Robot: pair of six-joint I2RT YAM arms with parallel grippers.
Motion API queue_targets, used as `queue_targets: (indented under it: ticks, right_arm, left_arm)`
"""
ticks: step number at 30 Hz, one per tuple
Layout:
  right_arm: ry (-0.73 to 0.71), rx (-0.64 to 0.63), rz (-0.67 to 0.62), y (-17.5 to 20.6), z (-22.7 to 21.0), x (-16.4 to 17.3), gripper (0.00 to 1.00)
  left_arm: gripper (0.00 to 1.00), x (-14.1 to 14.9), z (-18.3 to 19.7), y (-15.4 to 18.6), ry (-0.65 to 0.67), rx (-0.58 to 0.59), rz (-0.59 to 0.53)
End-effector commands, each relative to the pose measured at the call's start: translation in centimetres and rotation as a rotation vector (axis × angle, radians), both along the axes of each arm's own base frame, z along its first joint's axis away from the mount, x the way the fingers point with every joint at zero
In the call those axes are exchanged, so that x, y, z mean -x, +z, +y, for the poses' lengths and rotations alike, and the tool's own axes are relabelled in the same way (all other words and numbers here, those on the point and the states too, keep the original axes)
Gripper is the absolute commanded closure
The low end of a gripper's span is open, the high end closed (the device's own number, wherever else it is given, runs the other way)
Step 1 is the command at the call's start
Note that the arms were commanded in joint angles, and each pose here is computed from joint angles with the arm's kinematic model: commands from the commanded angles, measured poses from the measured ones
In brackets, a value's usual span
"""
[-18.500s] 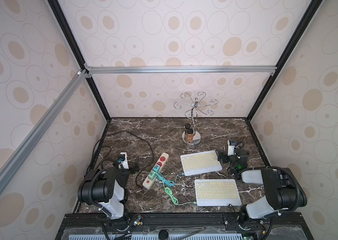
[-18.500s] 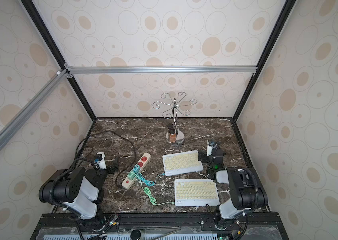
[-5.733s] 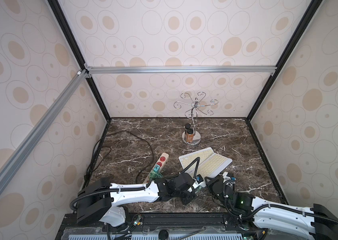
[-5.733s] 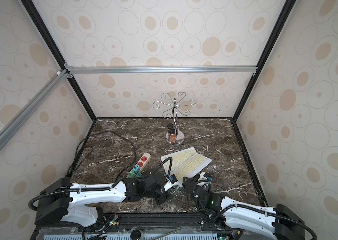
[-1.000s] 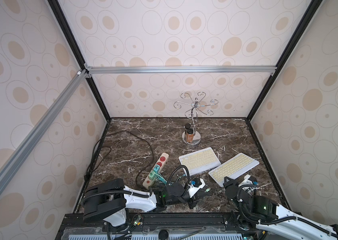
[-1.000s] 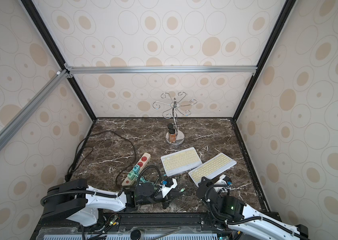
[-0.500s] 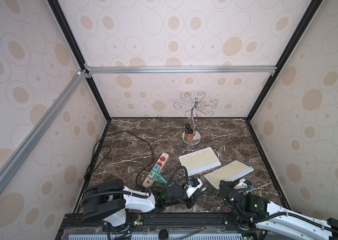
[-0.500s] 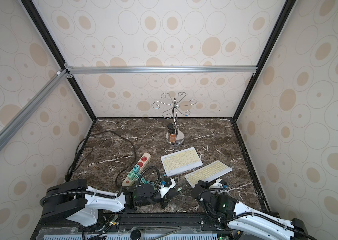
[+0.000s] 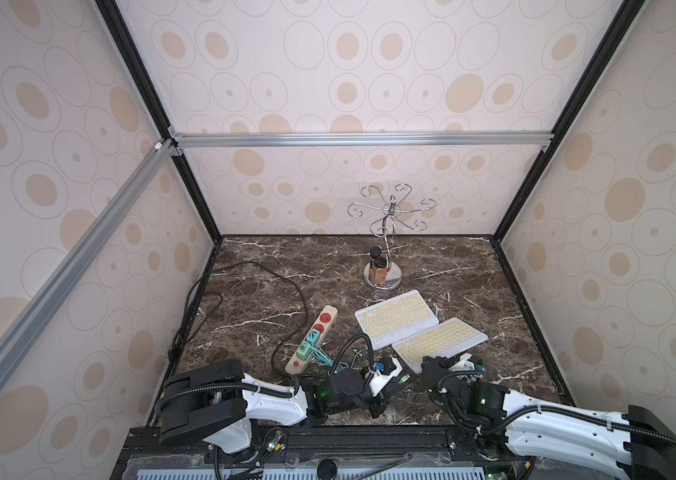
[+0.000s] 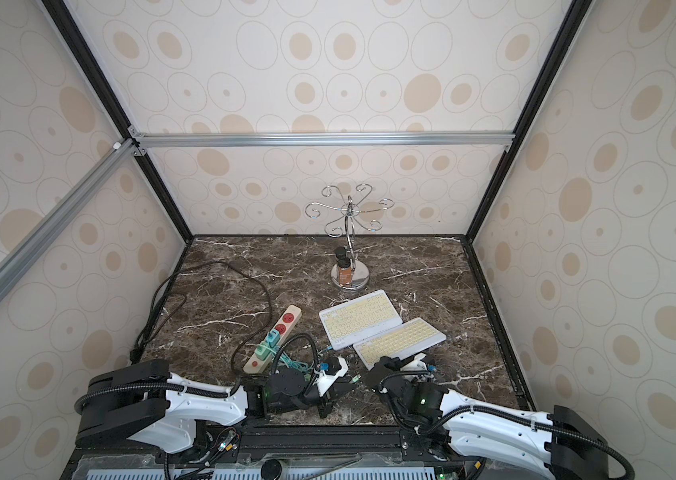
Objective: Unplug the wireless keyboard
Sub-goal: Place the keyboard at the center of the board.
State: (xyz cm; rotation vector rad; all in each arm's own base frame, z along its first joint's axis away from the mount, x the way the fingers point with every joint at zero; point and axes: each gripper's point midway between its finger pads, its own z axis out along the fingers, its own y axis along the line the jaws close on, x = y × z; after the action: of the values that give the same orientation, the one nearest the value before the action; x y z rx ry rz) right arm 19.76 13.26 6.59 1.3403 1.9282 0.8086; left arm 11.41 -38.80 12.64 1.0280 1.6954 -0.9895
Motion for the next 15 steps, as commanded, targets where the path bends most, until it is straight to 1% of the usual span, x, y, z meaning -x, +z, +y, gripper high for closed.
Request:
queue_targets:
  ticks: [1,2,5,9,15]
  right_arm:
    - [-0.013,-0.036,0.174,-3.2,-0.5,2.4,0.85]
    - [-0.016,-0.039,0.17,-3.3,-0.6,2.3,0.83]
    - [-0.017,-0.052,0.164,-3.6,-0.5,2.3,0.82]
    - [-0.011,-0.021,0.165,-3.7,-0.5,2.2,0.8]
    - [0.003,-0.006,0.224,-5.5,-0.5,2.9,0.77]
  left_arm:
    - [1.0,0.1,-0.4,1.0,0.001,0.029,-0.008]
    - [1.0,0.1,-0.4,1.0,-0.002,0.026,-0.009]
    - [1.0,0.1,-0.2,0.6,0.0,0.014,-0.006]
    - [1.0,0.2,0.3,0.1,0.003,0.012,0.0]
    - [1.0,0.3,0.7,-1.2,-0.001,-0.04,0.002]
